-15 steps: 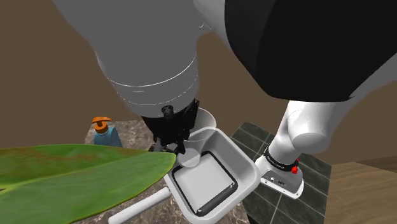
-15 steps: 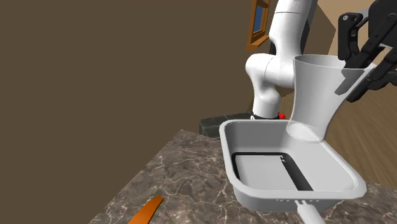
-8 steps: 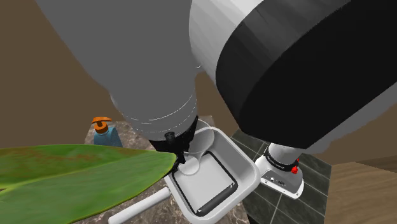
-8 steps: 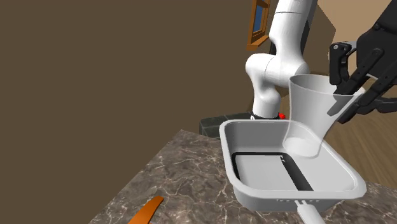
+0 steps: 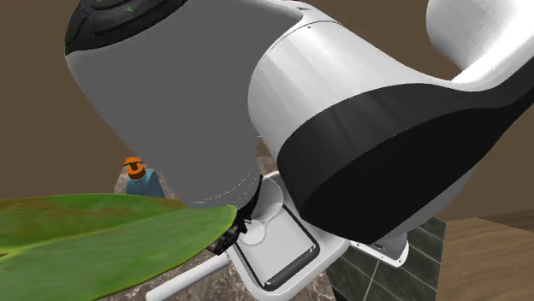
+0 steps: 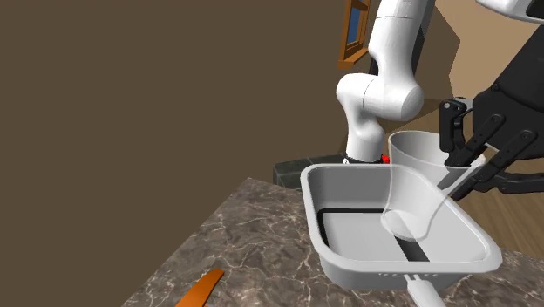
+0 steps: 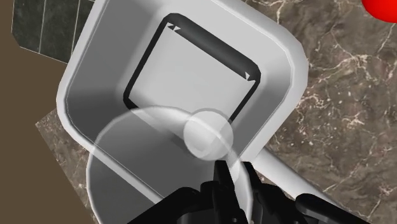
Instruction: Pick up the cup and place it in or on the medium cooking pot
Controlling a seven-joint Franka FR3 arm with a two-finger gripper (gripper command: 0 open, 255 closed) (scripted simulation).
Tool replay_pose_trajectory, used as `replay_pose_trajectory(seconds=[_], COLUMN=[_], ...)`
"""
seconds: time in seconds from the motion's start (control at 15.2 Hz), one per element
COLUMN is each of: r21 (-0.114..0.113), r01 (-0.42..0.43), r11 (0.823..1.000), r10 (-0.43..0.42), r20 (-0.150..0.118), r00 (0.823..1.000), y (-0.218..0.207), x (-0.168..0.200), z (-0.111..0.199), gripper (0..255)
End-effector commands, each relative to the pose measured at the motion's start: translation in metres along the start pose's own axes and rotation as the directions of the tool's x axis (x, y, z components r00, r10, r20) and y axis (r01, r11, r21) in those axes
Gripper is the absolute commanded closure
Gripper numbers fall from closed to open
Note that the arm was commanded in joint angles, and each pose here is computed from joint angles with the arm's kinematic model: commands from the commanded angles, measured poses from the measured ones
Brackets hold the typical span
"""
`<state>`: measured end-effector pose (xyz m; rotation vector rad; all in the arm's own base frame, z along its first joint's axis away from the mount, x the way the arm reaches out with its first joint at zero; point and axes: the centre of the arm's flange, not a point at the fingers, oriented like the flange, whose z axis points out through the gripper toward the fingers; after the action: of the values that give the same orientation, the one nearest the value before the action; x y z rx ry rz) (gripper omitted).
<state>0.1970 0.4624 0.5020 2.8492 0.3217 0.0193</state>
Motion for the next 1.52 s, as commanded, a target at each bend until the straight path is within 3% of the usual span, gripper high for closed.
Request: replay_pose_trajectory(seconds=[0.0,0.59,0.66,0.99,1.25,1.45], r21=[0.000,0.000,0.000,0.000,0.000,0.000], r01=[0.000,0.000,0.000,0.000,0.000,0.000], r11=[1.000,1.000,1.000,1.000,1.000,1.000], r10=[0.000,0.000,0.000,0.000,0.000,0.000], r20=[0.000,0.000,0.000,0.000,0.000,0.000], r00=[1.000,1.000,1.000,1.000,1.000,1.000], y=[-0.001,-0.002,-0.002,-0.002,-0.002,-0.002], x=[0.000,0.000,0.000,0.000,0.000,0.000], z=[0.011,0.015,0.015,0.015,-0.035,-0.035], gripper=[255,255,0,0,0,0])
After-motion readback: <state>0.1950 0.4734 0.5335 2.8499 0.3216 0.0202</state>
